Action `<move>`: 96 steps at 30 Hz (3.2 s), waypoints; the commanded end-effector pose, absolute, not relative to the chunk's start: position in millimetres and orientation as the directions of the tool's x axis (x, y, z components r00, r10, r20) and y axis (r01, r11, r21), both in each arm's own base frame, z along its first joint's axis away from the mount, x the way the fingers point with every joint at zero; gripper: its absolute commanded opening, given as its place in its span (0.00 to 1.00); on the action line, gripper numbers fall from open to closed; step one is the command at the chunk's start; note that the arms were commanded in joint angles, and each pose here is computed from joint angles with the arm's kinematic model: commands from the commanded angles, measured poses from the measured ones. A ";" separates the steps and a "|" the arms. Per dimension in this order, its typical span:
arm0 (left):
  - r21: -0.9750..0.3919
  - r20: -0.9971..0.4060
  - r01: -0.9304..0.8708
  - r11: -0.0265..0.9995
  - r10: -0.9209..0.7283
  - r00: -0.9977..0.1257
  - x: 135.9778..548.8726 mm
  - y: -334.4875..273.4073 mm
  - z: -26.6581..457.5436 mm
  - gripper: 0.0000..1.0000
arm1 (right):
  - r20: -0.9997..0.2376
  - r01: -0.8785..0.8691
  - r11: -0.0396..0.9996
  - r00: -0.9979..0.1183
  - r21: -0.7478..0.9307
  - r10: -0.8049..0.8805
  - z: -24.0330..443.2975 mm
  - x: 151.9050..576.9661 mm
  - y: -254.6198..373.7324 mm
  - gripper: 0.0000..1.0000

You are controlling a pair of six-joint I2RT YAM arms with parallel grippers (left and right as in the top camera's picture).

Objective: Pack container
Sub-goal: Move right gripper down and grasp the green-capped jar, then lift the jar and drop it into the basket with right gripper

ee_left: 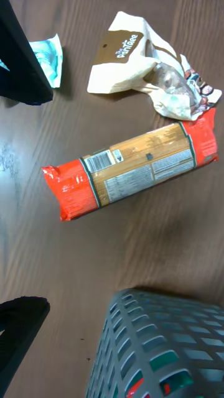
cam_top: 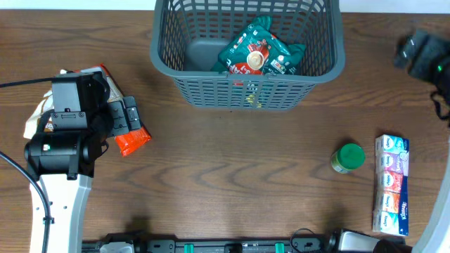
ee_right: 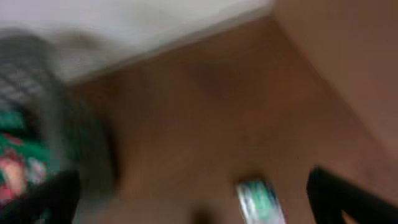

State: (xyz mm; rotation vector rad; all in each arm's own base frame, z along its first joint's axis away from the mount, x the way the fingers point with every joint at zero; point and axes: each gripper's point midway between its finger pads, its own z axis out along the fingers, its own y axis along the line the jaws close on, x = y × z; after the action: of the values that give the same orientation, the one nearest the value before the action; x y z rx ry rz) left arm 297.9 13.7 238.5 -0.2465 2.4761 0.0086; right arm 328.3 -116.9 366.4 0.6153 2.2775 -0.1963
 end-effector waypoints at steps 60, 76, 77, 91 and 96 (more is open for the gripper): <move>-0.042 -0.631 -0.174 0.984 -0.161 -0.759 299.6 16.5 249.0 0.99 | -0.279 0.564 0.820 -0.776 0.093 0.565 19.7 267.8 -67.0 0.06; -0.042 -0.631 -0.174 0.984 -0.161 -0.759 299.6 16.5 249.0 0.99 | -0.754 0.350 0.925 -0.565 0.149 0.335 284.0 393.3 -86.6 0.01; -0.042 -0.631 -0.174 0.984 -0.161 -0.759 299.6 16.5 249.0 0.98 | -0.775 0.321 0.939 -0.560 0.125 0.294 300.8 394.3 -82.7 0.02; -0.040 -0.631 -0.171 0.984 -0.158 -0.759 299.5 16.5 248.9 0.98 | -0.877 -0.323 0.901 -0.286 -0.291 -0.386 429.6 414.4 57.5 0.01; -0.039 -0.631 -0.170 0.985 -0.156 -0.760 299.4 16.5 248.9 0.99 | -0.855 -0.358 0.892 -0.333 -0.275 -0.397 391.6 455.1 69.6 0.01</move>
State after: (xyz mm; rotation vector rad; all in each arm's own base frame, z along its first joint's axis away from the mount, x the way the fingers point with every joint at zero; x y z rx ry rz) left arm 298.5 13.7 239.2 -0.2420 2.4724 0.0096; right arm 430.8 62.3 420.4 -0.4694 1.9080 -0.0281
